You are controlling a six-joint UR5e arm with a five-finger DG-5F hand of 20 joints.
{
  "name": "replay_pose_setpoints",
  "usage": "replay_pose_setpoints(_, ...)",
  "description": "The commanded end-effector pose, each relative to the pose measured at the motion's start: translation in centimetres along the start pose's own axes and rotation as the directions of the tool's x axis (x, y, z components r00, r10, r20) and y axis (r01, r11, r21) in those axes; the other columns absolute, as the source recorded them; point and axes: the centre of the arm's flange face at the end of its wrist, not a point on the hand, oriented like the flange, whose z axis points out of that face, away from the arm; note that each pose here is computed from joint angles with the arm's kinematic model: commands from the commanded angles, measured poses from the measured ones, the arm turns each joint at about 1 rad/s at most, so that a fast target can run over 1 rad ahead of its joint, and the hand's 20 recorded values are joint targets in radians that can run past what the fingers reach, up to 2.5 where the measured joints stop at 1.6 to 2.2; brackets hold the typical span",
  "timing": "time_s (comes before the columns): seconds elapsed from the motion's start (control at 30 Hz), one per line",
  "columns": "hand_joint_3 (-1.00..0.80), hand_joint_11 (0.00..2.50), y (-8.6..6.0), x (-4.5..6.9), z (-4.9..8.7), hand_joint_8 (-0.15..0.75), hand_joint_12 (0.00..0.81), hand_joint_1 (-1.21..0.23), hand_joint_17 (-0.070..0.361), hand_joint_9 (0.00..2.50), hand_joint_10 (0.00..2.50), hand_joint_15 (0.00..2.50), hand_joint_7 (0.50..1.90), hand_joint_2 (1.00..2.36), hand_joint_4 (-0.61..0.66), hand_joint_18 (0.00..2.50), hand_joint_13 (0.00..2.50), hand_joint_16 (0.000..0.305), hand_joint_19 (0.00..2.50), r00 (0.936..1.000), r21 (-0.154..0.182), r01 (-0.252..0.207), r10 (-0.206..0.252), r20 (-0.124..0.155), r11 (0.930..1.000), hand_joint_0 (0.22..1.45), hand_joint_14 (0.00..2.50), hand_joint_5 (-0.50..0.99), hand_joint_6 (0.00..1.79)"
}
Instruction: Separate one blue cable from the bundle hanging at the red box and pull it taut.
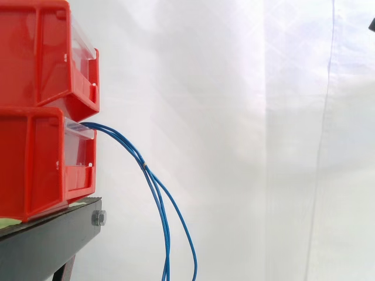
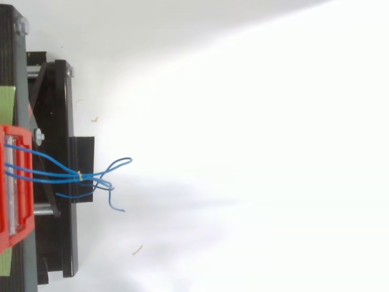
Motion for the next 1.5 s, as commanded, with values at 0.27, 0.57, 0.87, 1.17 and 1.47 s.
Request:
replay_pose_setpoints(0.27, -0.47, 0.17, -3.8, 1.8, 2.9, 0.224, 0.310, -0.59, 0.098, 0.53, 0.01, 0.21, 0.76, 1.00, 0.15, 0.37, 0.46, 0.044, 0.34, 0.9996, 0.051, 0.027, -0.027, -0.001, 0.9983, 0.51, 0.01, -0.23, 0.50)
replay_pose_setpoints(0.57, -0.47, 0.18, -8.4, 3.2, 6.3, 0.227, 0.313, -0.58, 0.100, 0.53, 0.01, 0.21, 0.76, 1.00, 0.16, 0.37, 0.45, 0.044, 0.35, 0.9986, 0.084, 0.034, -0.037, 0.036, 0.9959, 0.50, 0.01, -0.23, 0.50)
replay_pose_setpoints(0.87, -0.47, 0.19, -11.1, 4.2, 9.1, 0.229, 0.320, -0.58, 0.102, 0.54, 0.01, 0.23, 0.75, 1.00, 0.16, 0.38, 0.47, 0.045, 0.35, 0.9954, 0.026, 0.031, -0.033, 0.090, 0.9992, 0.50, 0.01, -0.23, 0.50)
replay_pose_setpoints(1.17, -0.47, 0.19, -14.0, 5.5, 12.1, 0.234, 0.323, -0.58, 0.102, 0.54, 0.01, 0.23, 0.75, 1.00, 0.17, 0.39, 0.47, 0.046, 0.36, 0.9916, 0.022, 0.059, -0.061, 0.114, 0.9980, 0.50, 0.01, -0.23, 0.50)
replay_pose_setpoints(1.47, -0.47, 0.19, -14.9, 6.4, 14.3, 0.236, 0.325, -0.58, 0.102, 0.55, 0.01, 0.24, 0.76, 1.00, 0.18, 0.39, 0.48, 0.046, 0.36, 0.9867, 0.030, 0.076, -0.079, 0.142, 0.9967, 0.50, 0.01, -0.22, 0.50)
